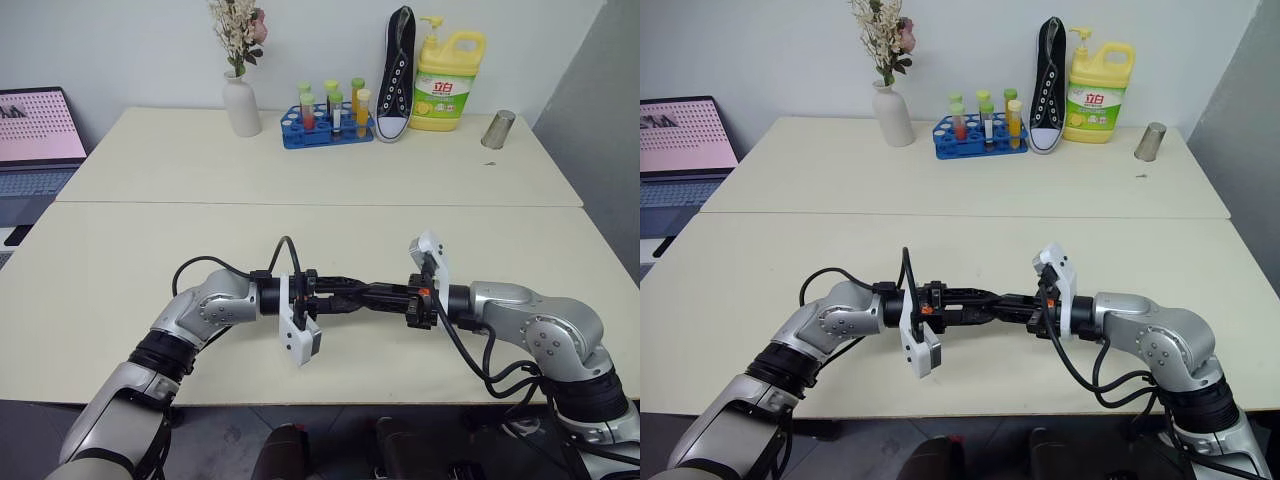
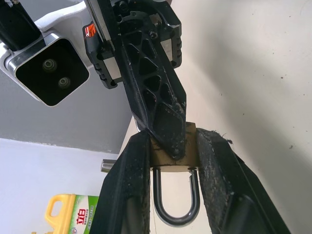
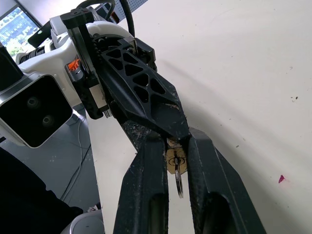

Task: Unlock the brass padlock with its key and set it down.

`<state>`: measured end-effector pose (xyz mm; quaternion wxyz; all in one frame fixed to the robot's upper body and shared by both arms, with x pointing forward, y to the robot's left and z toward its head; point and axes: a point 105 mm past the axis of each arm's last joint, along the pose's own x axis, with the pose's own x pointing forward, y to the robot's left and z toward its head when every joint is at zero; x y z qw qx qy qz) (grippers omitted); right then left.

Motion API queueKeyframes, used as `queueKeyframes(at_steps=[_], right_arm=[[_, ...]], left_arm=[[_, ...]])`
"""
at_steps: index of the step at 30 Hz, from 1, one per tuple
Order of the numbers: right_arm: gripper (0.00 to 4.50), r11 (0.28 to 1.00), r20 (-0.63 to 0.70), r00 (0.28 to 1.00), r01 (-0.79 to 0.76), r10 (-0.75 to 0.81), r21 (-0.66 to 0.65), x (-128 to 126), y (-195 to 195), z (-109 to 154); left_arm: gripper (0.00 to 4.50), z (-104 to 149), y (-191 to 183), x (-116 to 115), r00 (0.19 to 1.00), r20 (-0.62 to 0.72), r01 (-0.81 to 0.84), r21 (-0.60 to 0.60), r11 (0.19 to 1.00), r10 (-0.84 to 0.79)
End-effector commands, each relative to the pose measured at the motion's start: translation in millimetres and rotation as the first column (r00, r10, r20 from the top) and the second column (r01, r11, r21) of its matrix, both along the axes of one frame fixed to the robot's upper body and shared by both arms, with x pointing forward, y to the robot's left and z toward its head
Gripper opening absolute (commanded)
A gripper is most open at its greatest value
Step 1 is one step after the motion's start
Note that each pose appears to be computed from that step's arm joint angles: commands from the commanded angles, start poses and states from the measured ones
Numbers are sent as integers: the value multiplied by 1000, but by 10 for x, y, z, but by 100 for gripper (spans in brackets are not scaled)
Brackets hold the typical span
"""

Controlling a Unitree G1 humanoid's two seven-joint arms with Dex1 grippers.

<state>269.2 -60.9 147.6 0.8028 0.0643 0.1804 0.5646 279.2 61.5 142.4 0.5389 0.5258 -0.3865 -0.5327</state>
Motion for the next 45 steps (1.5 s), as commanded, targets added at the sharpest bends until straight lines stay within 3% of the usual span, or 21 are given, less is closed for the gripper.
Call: queueKeyframes(at_steps=[1,4,14,18,23,25,29,37,45], right_arm=[[16,999,39,998,-42,41,22,-36,36,117],[16,999,42,998,-46,45,23,-35,40,124],[16,1000,63,998,-29,29,-7,-2,-51,117],[16,1000,81,997,-5,8,-30,36,-129,108],[16,997,130,991,31,-21,-75,98,-253,94],[16,996,153,988,34,-20,-88,108,-276,97],[16,997,212,977,-2,19,-82,54,-251,172],[16,998,261,964,-50,57,-34,-39,-198,338],[16,999,263,964,-44,48,-19,-47,-197,360]], left_arm=[[97,58,19,20,1000,-8,-13,-32,999,13],[97,83,16,12,999,-32,-15,-62,998,13],[423,178,52,-62,993,-118,-14,-127,992,-1],[424,210,101,-121,983,-184,-21,-148,989,-7],[424,338,222,-31,889,-455,-164,-220,962,48],[386,459,261,57,820,-571,-235,-265,935,44],[264,412,350,271,630,-774,-339,-204,918,61],[0,260,185,301,442,-897,-271,-142,952,-8],[0,208,114,254,397,-918,-239,-127,963,-23]])
